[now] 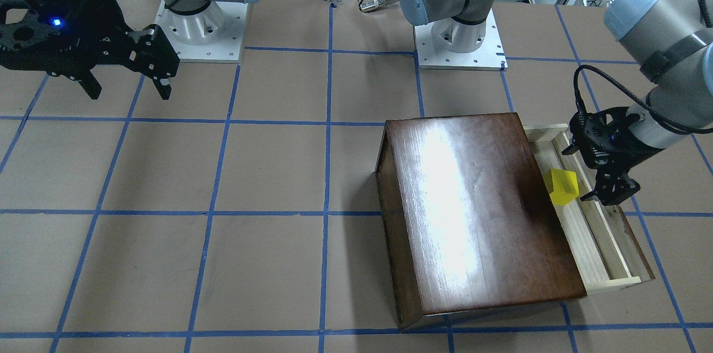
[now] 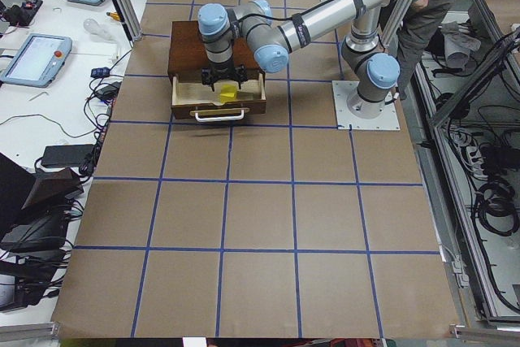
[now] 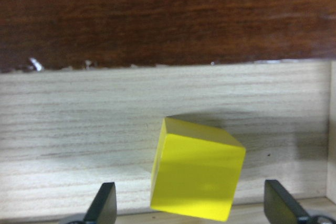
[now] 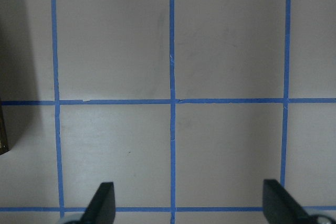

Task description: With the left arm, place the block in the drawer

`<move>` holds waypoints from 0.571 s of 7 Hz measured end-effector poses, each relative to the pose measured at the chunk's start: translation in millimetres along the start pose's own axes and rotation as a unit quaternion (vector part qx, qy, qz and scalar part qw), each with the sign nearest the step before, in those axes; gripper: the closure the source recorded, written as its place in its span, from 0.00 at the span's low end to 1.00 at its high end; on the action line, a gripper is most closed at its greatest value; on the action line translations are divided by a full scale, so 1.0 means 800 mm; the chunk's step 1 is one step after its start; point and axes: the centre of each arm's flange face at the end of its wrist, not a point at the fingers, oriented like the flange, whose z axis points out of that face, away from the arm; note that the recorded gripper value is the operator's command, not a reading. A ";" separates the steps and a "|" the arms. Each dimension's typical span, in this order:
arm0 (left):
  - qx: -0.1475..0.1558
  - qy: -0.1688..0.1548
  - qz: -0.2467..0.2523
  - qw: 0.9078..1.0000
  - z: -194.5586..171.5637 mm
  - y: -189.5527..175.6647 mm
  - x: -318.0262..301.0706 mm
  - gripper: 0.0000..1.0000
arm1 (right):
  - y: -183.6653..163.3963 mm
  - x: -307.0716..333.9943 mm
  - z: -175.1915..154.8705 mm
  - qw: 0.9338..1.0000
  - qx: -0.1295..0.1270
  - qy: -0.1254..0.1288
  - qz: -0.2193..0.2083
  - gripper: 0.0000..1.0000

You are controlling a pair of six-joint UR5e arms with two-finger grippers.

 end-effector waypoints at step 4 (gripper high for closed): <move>0.000 -0.018 -0.169 0.986 -0.099 -0.112 0.047 0.00 | 0.000 0.000 0.000 1.000 0.000 -0.001 0.000 0.00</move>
